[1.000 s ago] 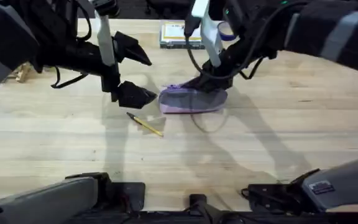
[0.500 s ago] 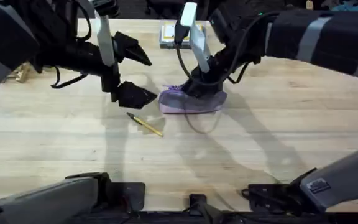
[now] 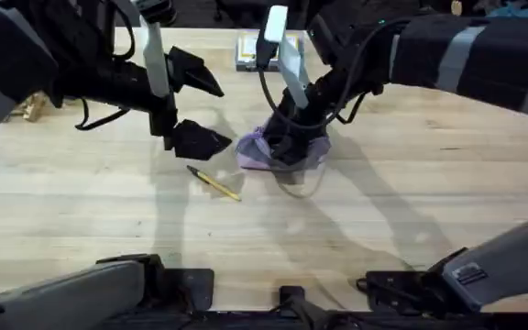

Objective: Unzip the bag, pick up the pens from the table one at a time and place them inside, then zip the bag closed.

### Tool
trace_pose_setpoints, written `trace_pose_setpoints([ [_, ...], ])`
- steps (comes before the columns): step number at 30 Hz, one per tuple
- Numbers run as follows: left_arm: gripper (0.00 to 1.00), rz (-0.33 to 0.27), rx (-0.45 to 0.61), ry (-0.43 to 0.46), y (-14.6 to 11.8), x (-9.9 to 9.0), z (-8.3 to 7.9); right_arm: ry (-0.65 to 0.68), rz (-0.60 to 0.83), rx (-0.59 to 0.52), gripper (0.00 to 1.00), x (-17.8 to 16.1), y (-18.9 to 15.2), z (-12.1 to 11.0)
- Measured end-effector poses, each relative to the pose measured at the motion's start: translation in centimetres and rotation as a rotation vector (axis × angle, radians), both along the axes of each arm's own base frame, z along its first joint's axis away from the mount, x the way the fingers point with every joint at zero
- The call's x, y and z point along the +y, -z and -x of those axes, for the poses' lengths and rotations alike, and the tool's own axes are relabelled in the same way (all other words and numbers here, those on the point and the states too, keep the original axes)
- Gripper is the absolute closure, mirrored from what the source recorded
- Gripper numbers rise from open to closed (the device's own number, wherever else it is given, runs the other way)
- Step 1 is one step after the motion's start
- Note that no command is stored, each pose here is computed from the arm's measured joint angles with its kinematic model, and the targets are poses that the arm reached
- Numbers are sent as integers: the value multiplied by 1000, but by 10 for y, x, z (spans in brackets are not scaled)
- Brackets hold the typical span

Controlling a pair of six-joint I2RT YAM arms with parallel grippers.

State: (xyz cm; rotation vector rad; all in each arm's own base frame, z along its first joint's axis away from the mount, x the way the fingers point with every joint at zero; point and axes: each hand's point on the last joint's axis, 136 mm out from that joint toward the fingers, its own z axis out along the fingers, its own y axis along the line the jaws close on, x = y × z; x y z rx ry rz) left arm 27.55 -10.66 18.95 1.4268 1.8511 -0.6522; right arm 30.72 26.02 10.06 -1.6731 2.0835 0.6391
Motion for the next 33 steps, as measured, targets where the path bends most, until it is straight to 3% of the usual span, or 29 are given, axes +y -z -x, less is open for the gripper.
trace_pose_setpoints([
  [17, 7, -1, -15, 0, -1, 0, -3, 23, -1, 16, 4, -1, -8, 2],
  [27, 7, -1, -16, -3, -1, 1, -3, 44, -81, -61, 4, -6, -78, 23],
  [33, 7, -2, -15, -52, -1, 15, -8, 45, -104, -67, 4, -17, -110, 51],
])
